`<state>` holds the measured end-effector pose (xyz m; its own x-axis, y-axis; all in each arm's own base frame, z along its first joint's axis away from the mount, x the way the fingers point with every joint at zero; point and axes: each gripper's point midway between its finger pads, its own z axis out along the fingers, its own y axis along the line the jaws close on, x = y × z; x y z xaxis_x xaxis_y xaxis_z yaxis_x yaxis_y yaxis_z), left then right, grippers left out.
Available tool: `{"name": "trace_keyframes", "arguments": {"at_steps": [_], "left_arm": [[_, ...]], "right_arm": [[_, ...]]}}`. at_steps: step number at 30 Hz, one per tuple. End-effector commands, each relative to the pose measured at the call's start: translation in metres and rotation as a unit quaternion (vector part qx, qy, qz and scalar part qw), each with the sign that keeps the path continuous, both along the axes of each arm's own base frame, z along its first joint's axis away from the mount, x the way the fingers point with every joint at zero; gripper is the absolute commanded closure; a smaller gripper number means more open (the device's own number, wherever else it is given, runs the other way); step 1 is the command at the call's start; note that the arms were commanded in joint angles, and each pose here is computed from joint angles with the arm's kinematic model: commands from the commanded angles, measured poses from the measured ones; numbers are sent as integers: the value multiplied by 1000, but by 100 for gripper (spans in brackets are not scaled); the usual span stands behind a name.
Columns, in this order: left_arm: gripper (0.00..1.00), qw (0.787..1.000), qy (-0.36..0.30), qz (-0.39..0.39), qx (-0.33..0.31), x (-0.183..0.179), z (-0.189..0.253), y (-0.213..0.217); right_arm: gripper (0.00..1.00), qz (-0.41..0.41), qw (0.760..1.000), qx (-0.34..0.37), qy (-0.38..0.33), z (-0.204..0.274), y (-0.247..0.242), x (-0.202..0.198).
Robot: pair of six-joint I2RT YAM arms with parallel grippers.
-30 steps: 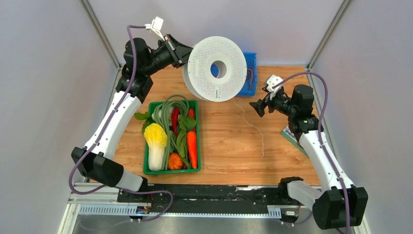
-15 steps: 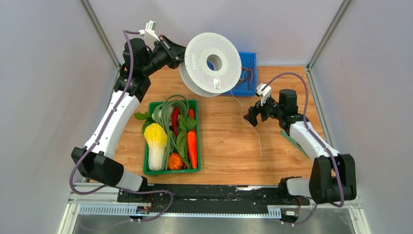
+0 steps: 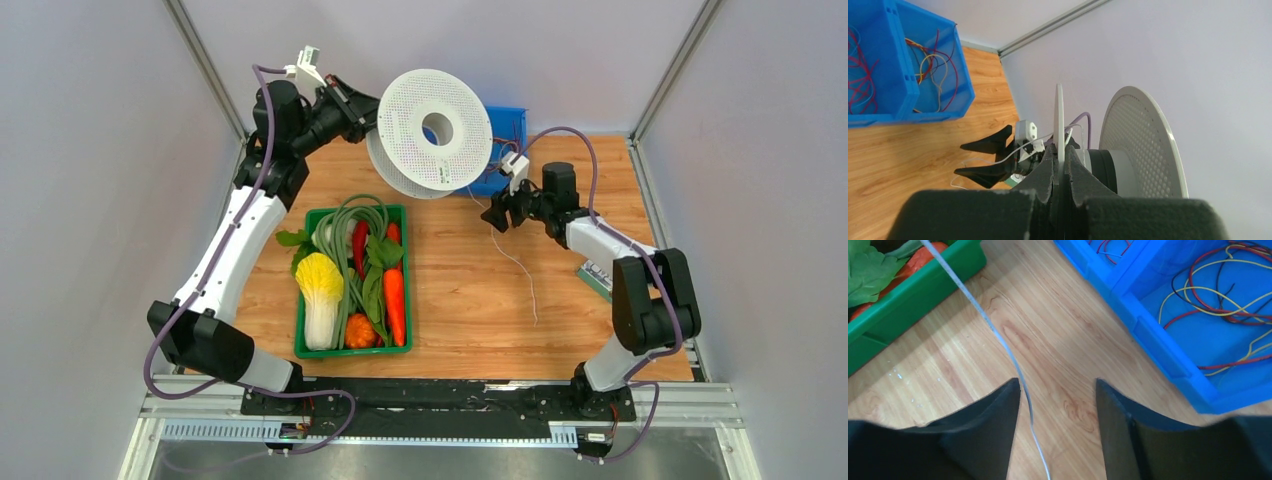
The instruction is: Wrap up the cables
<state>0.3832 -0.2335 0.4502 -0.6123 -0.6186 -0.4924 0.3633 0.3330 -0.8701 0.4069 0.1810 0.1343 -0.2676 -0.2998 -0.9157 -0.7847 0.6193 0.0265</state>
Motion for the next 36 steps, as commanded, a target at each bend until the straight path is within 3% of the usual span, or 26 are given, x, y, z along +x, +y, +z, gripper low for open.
{"name": "trace_keyframes", "arguments": {"at_steps": [1, 4, 9, 16, 22, 29, 36], "left_arm": [[100, 998, -38, 27, -32, 0, 38, 16], [100, 998, -18, 51, -45, 11, 37, 27], [100, 994, 15, 86, -65, 28, 33, 45], [100, 974, 108, 184, -74, 60, 3, 83], [100, 961, 151, 228, -44, 76, -24, 96], [100, 949, 148, 278, 0, 104, -35, 111], [100, 945, 123, 303, 30, 121, -34, 117]], "right_arm": [[47, -11, 999, 24, -21, 18, 10, 25], [64, 2, 999, 32, -5, 14, 16, 14], [100, 19, 1000, 22, 2, 11, 21, -9], [100, 84, 993, -64, -43, 27, 19, -74], [100, 210, 961, -140, -117, 53, 37, -146], [100, 286, 927, -153, -190, 105, 43, -191], [100, 315, 909, -139, -234, 139, 49, -206]]}}
